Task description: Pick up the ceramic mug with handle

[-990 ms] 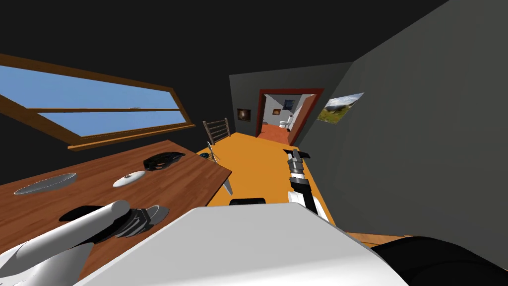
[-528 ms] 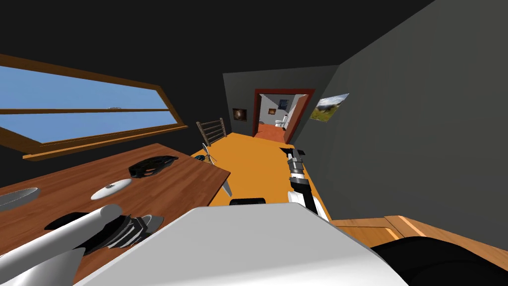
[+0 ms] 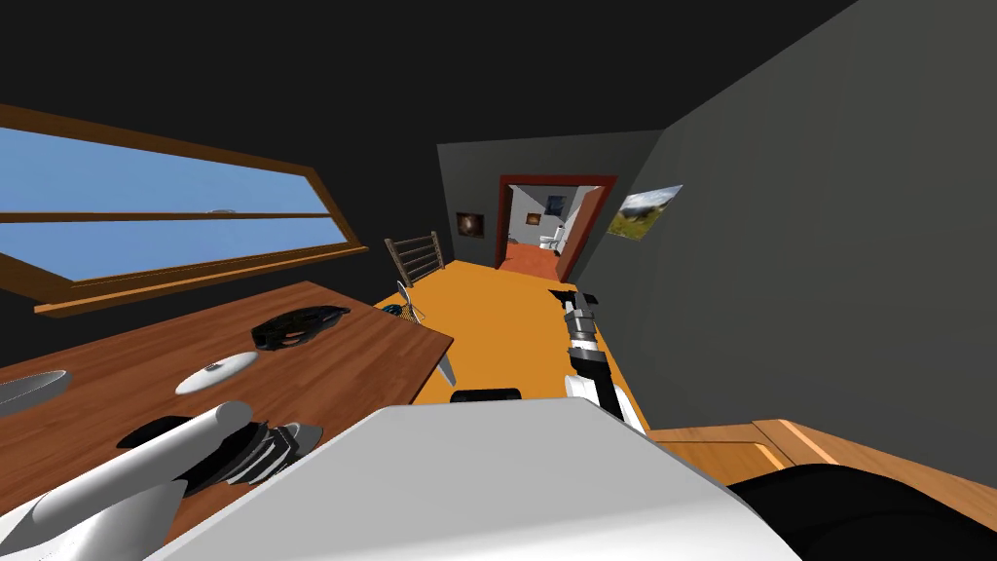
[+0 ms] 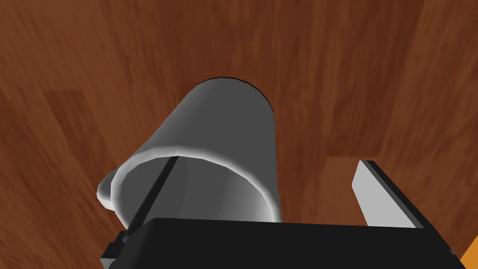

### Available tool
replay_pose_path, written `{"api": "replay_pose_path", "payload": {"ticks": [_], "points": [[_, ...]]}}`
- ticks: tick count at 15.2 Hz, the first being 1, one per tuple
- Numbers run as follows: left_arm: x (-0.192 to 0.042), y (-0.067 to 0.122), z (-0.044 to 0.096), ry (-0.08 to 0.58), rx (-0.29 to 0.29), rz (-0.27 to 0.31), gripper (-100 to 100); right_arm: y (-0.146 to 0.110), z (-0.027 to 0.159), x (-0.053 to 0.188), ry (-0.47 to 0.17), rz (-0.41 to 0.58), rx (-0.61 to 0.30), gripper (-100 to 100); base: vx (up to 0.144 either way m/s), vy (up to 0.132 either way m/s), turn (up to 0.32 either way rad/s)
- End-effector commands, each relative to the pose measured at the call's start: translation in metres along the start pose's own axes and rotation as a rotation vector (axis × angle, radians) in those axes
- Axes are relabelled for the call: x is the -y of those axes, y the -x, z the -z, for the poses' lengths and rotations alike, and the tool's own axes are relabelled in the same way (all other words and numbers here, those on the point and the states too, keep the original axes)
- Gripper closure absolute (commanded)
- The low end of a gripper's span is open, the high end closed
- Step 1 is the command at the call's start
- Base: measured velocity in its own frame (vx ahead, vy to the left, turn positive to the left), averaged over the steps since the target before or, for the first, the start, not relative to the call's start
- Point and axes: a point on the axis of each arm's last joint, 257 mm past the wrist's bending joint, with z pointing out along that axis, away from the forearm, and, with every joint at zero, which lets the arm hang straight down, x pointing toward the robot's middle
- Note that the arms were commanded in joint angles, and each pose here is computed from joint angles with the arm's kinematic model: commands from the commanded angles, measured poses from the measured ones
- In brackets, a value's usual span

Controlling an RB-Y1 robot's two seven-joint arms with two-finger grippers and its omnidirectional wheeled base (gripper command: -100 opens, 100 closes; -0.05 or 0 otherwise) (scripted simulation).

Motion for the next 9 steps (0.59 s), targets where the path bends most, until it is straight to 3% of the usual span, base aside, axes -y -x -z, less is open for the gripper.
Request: {"api": "replay_pose_path", "payload": {"ticks": [1, 5, 6, 8, 9], "points": [[0.0, 0.0, 0.0, 0.0, 0.0, 0.0, 100, 0.0, 0.0, 0.0, 0.0, 0.0, 0.0, 0, 0.0, 0.0, 0.0], [0.0, 0.0, 0.0, 0.001, -0.001, 0.002, 100, 0.0, 0.0, 0.0, 0.0, 0.0, 0.0, 0, 0.0, 0.0, 0.0], [0.003, 0.003, 0.01, 0.001, -0.001, 0.003, 100, 0.0, 0.0, 0.0, 0.0, 0.0, 0.0, 0, -0.001, -0.012, -0.029], [0.004, 0.005, 0.016, 0.002, -0.001, 0.005, 100, 0.0, 0.0, 0.0, 0.0, 0.0, 0.0, 0, -0.005, -0.02, -0.03], [0.003, 0.004, 0.011, 0.001, -0.002, 0.005, 100, 0.0, 0.0, 0.0, 0.0, 0.0, 0.0, 0, -0.003, -0.011, -0.006]]}}
